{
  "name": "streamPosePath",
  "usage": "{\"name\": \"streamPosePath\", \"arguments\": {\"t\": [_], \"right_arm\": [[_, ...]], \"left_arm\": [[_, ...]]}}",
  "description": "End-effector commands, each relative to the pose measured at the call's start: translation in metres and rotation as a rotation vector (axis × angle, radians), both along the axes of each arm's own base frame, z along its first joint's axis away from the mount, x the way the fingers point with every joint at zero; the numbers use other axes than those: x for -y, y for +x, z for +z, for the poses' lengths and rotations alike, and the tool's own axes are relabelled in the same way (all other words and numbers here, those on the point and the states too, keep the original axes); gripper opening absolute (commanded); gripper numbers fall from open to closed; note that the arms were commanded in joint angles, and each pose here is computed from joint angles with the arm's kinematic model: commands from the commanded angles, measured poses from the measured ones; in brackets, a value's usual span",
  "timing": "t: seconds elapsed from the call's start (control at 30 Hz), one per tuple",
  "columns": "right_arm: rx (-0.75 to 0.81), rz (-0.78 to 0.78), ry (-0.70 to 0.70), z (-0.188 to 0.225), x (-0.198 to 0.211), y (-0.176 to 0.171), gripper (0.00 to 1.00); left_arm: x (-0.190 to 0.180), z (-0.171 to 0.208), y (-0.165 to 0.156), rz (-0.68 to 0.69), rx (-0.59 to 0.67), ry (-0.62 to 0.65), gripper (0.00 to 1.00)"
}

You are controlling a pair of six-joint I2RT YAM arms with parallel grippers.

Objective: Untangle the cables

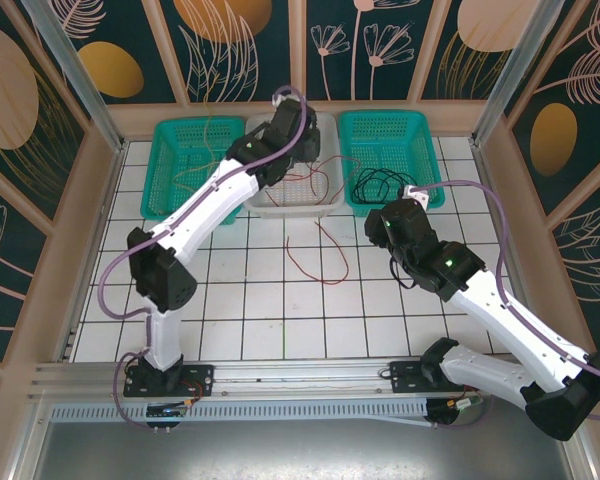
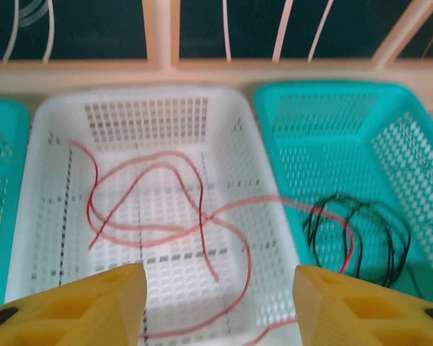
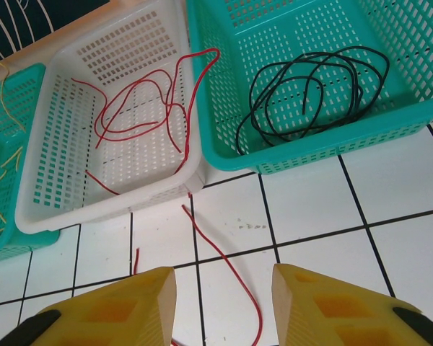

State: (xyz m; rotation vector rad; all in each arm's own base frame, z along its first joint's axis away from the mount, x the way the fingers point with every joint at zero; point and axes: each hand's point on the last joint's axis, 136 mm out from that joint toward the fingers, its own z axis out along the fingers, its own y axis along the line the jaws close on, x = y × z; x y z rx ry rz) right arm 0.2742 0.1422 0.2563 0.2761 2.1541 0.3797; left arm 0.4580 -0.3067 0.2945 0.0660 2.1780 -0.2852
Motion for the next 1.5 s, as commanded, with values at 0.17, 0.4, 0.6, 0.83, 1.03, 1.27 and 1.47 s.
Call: {"name": "streamPosePath", "arguments": {"t": [0.17, 0.4, 0.6, 0.83, 1.03, 1.27, 1.47], "right_arm": [[0.011, -0.030, -0.020, 0.000, 0.005, 0.006, 0.40], [0.013, -0.045, -0.013, 0.003, 0.010, 0.003, 0.40], [0.016, -0.060, -0.010, 0.005, 0.017, -0.001, 0.40], [0.006, -0.048, -0.013, -0.002, 0.014, 0.001, 0.41], [0.000, -0.046, -0.005, -0.005, 0.011, 0.002, 0.41], [0.004, -0.061, -0.003, -0.002, 0.019, -0.005, 0.41], [0.013, -0.070, -0.002, 0.006, 0.025, -0.010, 0.41]], "left_arm": [[0.045, -0.069, -0.087, -0.172, -0.107, 0.033, 0.52], [0.071, -0.142, -0.133, -0.247, -0.229, 0.101, 0.53], [0.061, -0.191, -0.155, -0.253, -0.324, 0.198, 0.53], [0.038, -0.217, -0.179, -0.223, -0.404, 0.167, 0.51], [0.066, -0.207, -0.163, -0.250, -0.371, 0.133, 0.63], [0.087, -0.222, -0.139, -0.184, -0.363, 0.142, 0.74], [0.092, -0.241, -0.133, -0.113, -0.386, 0.107, 0.74]]}}
